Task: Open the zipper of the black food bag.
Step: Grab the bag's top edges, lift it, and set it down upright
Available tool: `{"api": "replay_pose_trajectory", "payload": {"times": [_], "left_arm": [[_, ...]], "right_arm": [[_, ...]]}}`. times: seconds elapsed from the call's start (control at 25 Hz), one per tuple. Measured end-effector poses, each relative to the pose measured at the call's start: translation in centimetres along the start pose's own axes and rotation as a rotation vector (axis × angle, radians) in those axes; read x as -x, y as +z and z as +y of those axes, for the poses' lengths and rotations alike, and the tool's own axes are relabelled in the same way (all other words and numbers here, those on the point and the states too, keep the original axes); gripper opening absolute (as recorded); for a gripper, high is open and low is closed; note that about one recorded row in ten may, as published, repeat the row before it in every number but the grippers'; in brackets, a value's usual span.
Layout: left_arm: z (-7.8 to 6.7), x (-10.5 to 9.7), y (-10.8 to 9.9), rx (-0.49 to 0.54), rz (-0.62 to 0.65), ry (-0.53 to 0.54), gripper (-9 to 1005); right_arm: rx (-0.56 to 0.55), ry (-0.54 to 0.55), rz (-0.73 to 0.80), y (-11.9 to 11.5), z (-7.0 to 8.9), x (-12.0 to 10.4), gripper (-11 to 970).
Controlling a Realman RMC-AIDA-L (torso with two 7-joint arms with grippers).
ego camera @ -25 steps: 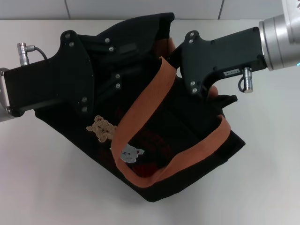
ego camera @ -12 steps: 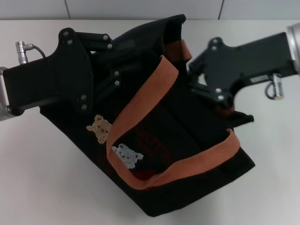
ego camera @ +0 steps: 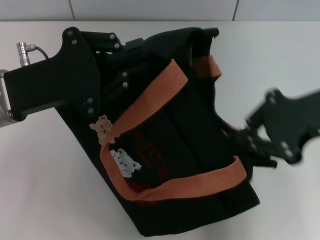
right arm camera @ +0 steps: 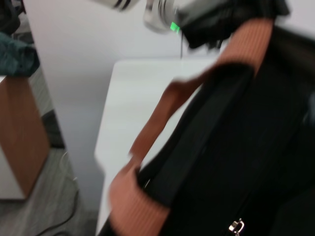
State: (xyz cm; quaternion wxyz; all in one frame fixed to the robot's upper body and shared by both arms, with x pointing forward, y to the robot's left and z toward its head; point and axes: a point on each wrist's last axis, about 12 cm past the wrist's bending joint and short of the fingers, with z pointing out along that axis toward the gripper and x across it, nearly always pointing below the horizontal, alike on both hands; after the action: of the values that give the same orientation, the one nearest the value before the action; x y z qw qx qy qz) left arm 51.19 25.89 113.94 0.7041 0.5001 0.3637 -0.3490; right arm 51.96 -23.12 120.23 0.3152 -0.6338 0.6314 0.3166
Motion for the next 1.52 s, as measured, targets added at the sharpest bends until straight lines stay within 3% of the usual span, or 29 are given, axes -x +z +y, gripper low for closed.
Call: {"api": "replay_pose_trajectory", "payload": {"times": [0.12, 0.32, 0.64, 0.84, 1.08, 1.52], "left_arm": [[0.0, 0.0, 0.0, 0.006, 0.000, 0.000, 190], [0.0, -0.1, 0.0, 0.011, 0.001, -0.006, 190], [0.0, -0.1, 0.2, 0.001, -0.003, -0.007, 191], [-0.1, -0.1, 0.2, 0.000, -0.004, -0.007, 193], [-0.1, -0.1, 0.2, -0.001, -0.005, -0.008, 190], [0.0, -0.1, 0.4, -0.011, -0.009, -0.007, 190]], "right_arm": [[0.050, 0.085, 0.067, -0.7, 1.4, -2.2, 2], [0.070, 0.162, 0.065, -1.5, 2.4, -3.7, 3], [-0.045, 0.267, -0.014, -3.3, 1.4, -4.6, 4], [-0.142, 0.264, 0.031, -4.7, 1.3, -6.1, 193], [-0.143, 0.237, 0.043, -3.6, 0.9, -7.0, 427], [-0.200, 0.168, 0.034, 0.6, -1.5, -7.3, 624]]}}
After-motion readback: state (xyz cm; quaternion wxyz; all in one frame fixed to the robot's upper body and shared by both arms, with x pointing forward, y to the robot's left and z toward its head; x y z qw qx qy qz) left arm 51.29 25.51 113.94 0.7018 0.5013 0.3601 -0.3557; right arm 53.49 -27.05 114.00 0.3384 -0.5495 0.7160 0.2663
